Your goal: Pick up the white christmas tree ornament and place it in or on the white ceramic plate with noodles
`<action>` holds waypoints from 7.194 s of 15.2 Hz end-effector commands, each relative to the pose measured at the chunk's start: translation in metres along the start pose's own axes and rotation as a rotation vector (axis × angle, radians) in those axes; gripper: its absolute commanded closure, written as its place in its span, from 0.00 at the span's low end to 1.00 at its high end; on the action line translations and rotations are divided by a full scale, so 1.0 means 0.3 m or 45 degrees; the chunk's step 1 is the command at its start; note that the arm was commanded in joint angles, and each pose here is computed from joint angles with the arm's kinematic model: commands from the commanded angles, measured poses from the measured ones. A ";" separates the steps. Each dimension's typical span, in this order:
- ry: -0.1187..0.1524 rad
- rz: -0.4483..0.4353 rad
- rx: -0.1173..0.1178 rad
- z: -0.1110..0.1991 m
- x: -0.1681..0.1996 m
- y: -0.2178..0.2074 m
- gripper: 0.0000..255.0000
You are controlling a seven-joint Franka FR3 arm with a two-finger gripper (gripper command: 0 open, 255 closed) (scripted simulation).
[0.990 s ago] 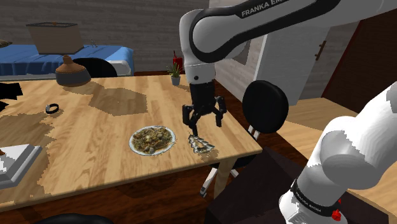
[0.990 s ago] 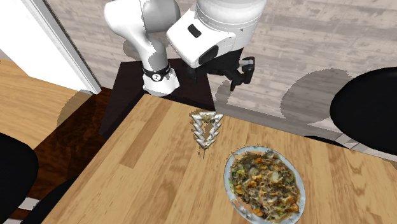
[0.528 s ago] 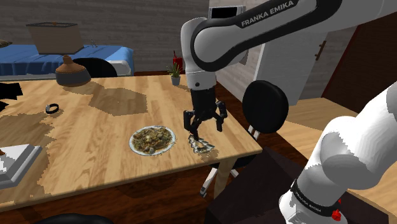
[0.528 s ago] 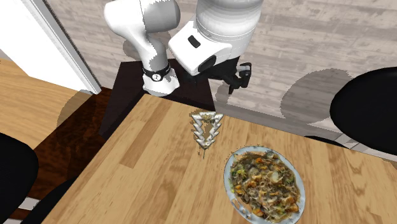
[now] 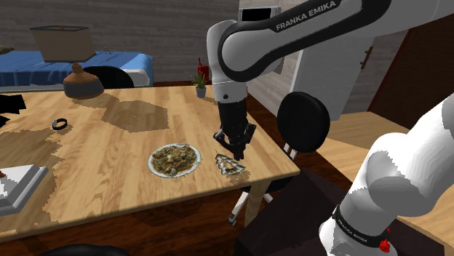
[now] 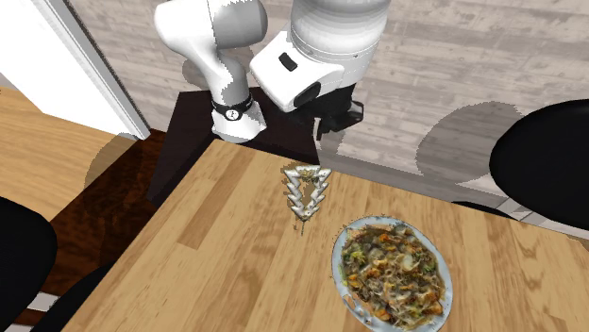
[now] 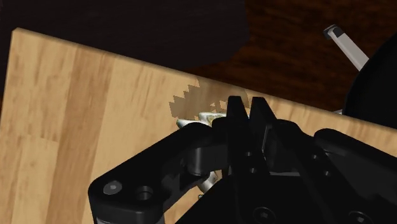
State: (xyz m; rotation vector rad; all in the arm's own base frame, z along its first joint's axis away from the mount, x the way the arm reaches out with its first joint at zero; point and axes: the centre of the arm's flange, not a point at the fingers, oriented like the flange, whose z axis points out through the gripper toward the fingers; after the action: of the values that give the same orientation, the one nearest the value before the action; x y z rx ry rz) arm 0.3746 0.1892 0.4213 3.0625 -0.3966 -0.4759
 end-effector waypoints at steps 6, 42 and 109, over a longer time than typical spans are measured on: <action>0.000 0.000 0.000 0.000 0.000 0.000 1.00; 0.045 -0.067 0.091 0.189 0.420 0.037 1.00; 0.045 -0.067 0.091 -0.184 0.713 -0.433 0.00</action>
State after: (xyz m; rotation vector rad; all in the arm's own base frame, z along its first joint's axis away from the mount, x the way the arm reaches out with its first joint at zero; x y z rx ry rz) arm 0.6207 0.2601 0.4009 3.1527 -0.3407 -0.4157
